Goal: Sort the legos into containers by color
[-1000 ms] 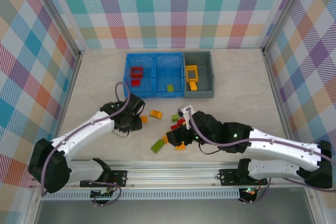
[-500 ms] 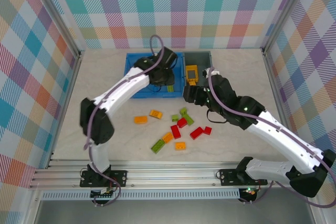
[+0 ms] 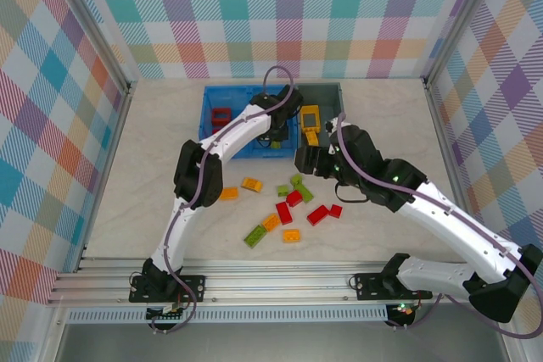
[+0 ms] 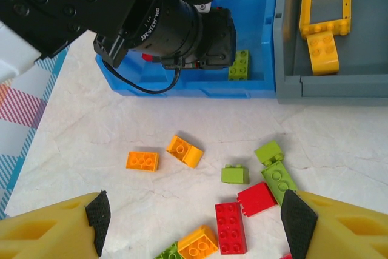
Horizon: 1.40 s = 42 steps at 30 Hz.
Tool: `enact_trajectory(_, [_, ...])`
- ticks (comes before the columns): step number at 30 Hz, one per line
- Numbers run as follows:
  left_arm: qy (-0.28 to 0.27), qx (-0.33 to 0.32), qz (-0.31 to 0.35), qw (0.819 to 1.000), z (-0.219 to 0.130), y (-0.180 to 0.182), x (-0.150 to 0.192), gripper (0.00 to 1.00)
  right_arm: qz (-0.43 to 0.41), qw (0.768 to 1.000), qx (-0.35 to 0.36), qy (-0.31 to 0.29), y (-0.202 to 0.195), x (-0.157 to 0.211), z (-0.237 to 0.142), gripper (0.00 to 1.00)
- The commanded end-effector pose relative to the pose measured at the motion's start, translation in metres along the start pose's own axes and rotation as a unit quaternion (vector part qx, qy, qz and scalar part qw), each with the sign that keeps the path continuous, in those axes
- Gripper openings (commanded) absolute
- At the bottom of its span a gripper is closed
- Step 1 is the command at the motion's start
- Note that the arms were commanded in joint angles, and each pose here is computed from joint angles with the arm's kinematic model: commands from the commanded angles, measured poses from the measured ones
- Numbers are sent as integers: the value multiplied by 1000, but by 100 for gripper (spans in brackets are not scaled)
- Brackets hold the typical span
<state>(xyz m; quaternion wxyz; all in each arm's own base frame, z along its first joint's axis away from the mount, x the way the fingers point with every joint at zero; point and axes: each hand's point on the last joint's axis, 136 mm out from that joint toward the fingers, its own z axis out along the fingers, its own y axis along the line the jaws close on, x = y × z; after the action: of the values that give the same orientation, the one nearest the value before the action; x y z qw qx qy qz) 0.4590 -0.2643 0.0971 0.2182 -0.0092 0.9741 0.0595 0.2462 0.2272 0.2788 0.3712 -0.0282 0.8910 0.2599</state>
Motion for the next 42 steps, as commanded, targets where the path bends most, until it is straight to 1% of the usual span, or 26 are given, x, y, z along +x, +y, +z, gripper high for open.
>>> enact_trajectory(1, [4,-18,-1,1000,0,9,-2,37,11,1000,-18,-4,3,-1,-4,76])
enact_trajectory(2, [8,-17,-2,1000,2,9,0,44,10,1000,-16,-2,2,1,-4,76])
enact_trajectory(4, [10,-14,-4,1000,1,7,1,53,8,1000,-15,0,1,2,-4,77])
enact_trajectory(6, [6,-5,-7,1000,-5,5,-2,58,5,1000,-14,1,0,3,-5,77])
enact_trajectory(8, [-4,10,-9,1000,-18,1,-8,59,4,1000,-13,1,-1,2,-6,77])
enact_trajectory(12, [-31,52,-20,998,-57,-8,-24,58,1,1000,-12,0,-4,0,-8,77])
enact_trajectory(15, [-59,100,-36,993,-97,-18,-36,54,-6,1000,-9,9,-7,2,-6,76])
enact_trajectory(17, [-80,129,-52,987,-131,-18,-44,51,-16,1000,-10,22,-7,6,-2,75])
enact_trajectory(20, [-113,158,-74,978,-180,-6,-48,45,-36,998,-14,55,-4,17,10,70])
enact_trajectory(22, [-135,170,-87,972,-209,8,-44,40,-59,994,-33,87,5,29,23,68])
enact_trajectory(23, [-145,175,-95,969,-221,18,-39,39,-82,990,-42,104,13,36,31,67])
enact_trajectory(25, [-157,182,-113,964,-240,40,-24,39,-136,979,-55,143,28,55,49,68])
enact_trajectory(28, [-157,195,-135,959,-254,72,13,41,-198,953,-69,218,39,87,85,72])
enact_trajectory(30, [-157,216,-148,952,-262,91,41,44,-237,936,-73,251,38,103,109,74])
enact_trajectory(32, [-151,236,-161,946,-263,110,74,48,-277,917,-52,281,27,116,134,76])
enact_trajectory(34, [-144,265,-169,938,-264,123,104,53,-305,903,-38,299,21,122,154,77])
enact_trajectory(37, [-141,304,-181,925,-267,145,145,59,-330,890,-44,311,26,125,178,80])
enact_trajectory(40, [-143,316,-202,916,-266,172,179,63,-347,876,-50,332,29,132,200,80])
enact_trajectory(42, [-145,316,-211,913,-266,187,195,64,-356,868,-42,344,25,137,214,80])
